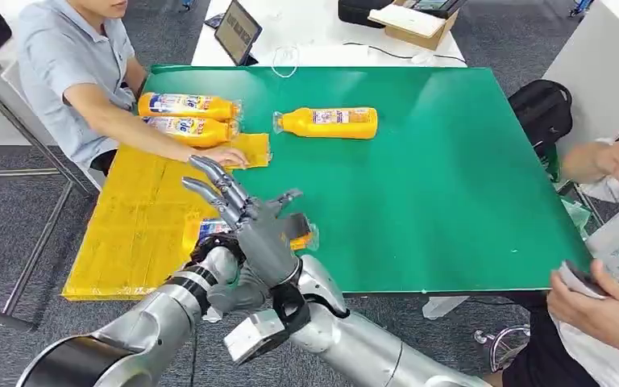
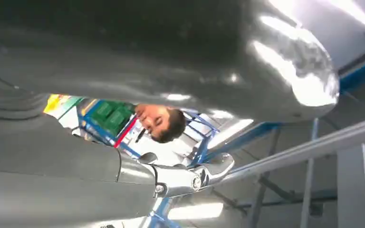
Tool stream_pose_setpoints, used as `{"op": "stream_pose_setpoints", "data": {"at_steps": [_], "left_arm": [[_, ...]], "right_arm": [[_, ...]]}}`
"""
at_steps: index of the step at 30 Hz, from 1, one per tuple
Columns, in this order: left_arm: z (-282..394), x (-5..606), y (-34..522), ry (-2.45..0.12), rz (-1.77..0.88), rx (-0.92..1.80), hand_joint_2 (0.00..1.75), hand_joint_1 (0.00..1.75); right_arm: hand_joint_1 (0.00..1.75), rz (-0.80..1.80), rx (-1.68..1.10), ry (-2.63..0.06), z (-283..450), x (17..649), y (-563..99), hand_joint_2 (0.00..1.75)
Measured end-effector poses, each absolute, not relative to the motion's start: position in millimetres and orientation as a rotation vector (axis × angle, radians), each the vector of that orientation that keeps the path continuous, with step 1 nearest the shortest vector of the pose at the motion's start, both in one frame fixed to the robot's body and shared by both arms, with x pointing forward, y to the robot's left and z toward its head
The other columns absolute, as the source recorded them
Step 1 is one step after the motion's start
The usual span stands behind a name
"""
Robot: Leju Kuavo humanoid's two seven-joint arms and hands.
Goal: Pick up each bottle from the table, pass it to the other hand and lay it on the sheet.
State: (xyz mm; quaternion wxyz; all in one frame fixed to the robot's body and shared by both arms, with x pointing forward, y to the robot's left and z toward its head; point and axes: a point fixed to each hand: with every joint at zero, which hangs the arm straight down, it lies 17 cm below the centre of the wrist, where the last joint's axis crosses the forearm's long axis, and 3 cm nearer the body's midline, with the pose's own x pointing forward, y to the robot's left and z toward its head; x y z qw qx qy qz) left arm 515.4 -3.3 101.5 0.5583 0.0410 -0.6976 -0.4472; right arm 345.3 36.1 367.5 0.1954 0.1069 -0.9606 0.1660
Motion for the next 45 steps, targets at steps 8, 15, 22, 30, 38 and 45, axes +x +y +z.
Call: {"op": "stream_pose_setpoints", "data": {"at_steps": [8, 15, 22, 30, 38, 45], "left_arm": [[121.6, 526.8, 36.4, -1.750, -0.625, -0.005, 1.75, 0.00], [135.5, 529.9, 121.9, -1.798, -0.069, 0.002, 1.75, 0.00], [122.2, 494.2, 191.2, -1.818, 0.131, 0.186, 1.75, 0.00], [132.4, 457.5, 205.9, -1.874, 0.172, 0.210, 1.75, 0.00], [161.0, 431.1, 188.3, -1.991, 0.053, 0.293, 1.75, 0.00], [168.9, 425.8, 181.9, -2.016, 0.039, 0.285, 1.75, 0.00]], "right_arm": [[0.00, 0.522, 0.314, -2.691, 356.0, 332.6, 30.6, 0.00], [0.00, 0.314, -0.119, -2.741, 345.4, 336.0, -57.1, 1.75], [0.00, 0.195, -0.570, -2.672, 334.4, 337.7, -161.8, 1.75], [0.00, 0.283, -0.705, -2.407, 275.3, 376.0, -240.4, 1.75], [0.00, 0.567, -0.807, -2.030, 172.9, 437.7, -311.2, 1.75], [0.00, 0.593, -0.835, -1.933, 147.2, 449.8, -335.8, 1.75]]}}
